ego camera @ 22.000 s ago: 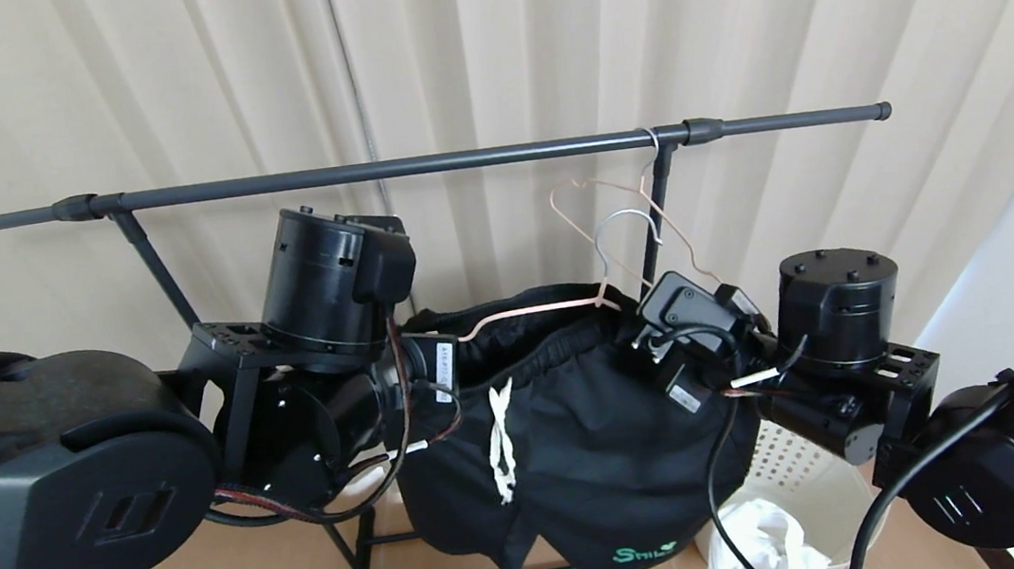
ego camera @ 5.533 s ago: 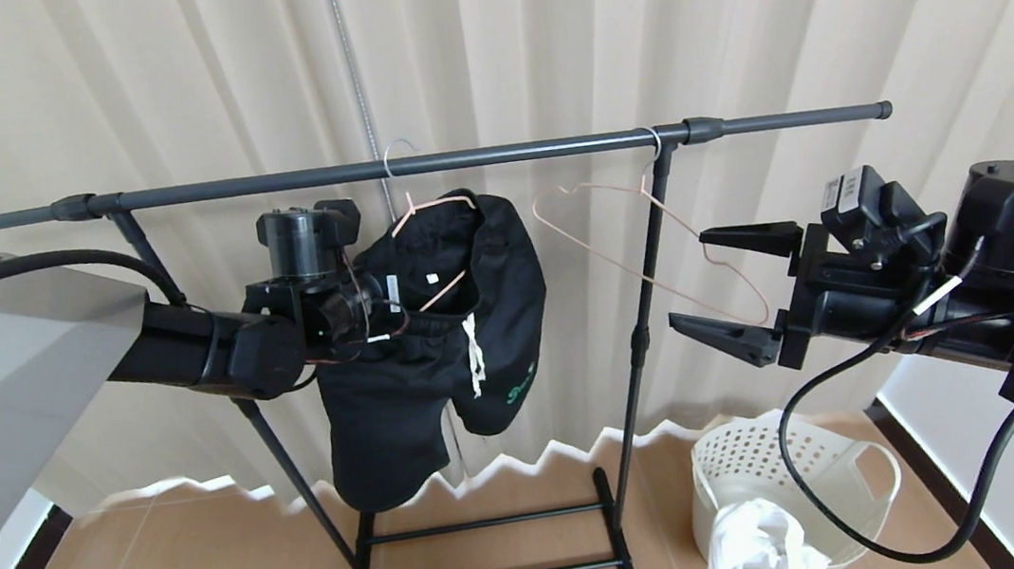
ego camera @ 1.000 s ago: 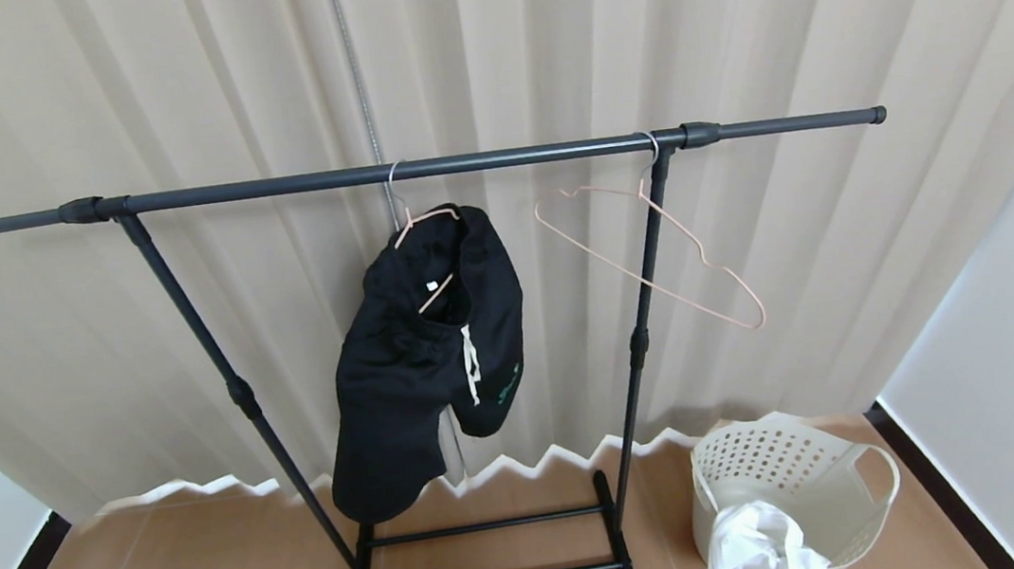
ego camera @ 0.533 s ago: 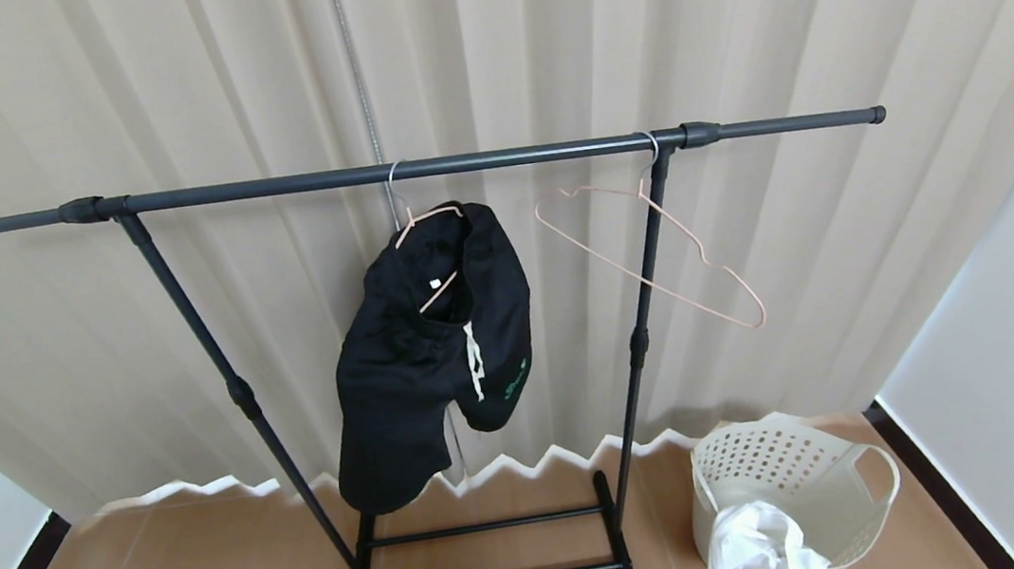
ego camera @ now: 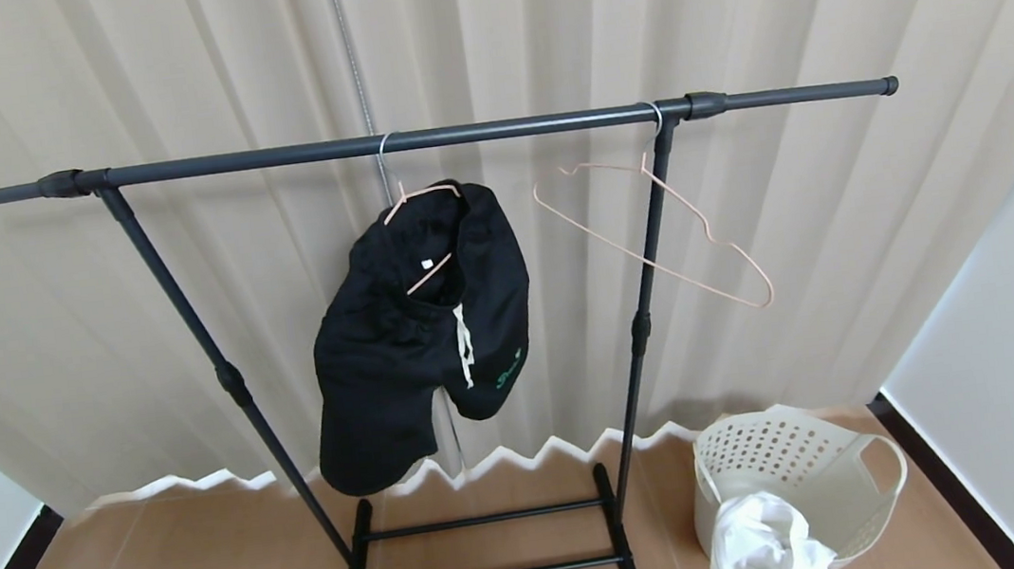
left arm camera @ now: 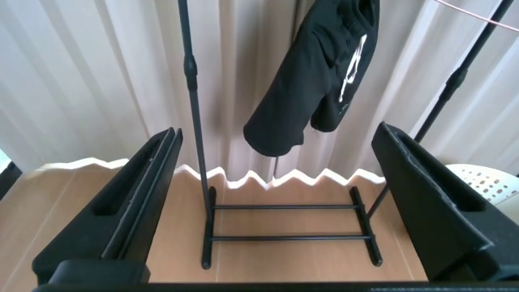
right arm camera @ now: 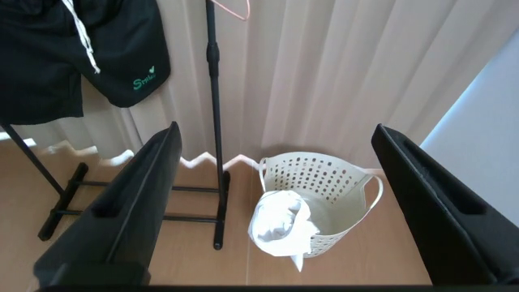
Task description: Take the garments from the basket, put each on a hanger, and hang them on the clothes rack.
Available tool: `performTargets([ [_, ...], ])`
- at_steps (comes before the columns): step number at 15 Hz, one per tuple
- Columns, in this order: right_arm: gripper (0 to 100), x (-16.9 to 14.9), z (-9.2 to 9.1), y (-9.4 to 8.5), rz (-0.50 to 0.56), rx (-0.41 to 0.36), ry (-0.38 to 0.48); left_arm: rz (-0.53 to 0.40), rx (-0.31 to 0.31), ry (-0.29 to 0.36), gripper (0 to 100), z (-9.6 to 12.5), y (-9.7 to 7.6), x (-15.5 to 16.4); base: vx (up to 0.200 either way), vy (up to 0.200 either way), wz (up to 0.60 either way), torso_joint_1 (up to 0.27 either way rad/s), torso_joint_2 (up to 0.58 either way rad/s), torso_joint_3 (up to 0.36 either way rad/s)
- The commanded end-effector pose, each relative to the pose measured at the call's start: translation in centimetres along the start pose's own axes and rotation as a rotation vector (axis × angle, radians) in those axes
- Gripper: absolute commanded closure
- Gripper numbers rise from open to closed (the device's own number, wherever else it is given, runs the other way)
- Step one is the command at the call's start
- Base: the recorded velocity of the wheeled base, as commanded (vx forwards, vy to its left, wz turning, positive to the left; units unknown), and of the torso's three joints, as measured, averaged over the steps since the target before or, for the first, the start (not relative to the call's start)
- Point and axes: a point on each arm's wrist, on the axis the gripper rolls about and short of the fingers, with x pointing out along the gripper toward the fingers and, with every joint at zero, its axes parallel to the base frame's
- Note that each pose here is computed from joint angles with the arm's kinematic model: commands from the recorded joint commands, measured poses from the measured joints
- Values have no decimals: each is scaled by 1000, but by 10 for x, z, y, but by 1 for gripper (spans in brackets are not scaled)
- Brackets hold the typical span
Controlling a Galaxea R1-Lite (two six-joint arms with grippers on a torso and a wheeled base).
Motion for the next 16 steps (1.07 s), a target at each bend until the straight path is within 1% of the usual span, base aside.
performTargets([
  [1, 0, 0, 0, 0, 0, -1, 2, 1, -1, 1, 0, 0, 0, 0, 0, 0, 0, -154, 349, 212],
  [12, 0, 0, 0, 0, 0, -1, 2, 1, -1, -1, 0, 0, 0, 0, 0, 0, 0, -150, 365, 213],
  [16, 0, 0, 0, 0, 0, -1, 2, 1, -1, -1, 0, 0, 0, 0, 0, 0, 0, -198, 520, 311],
])
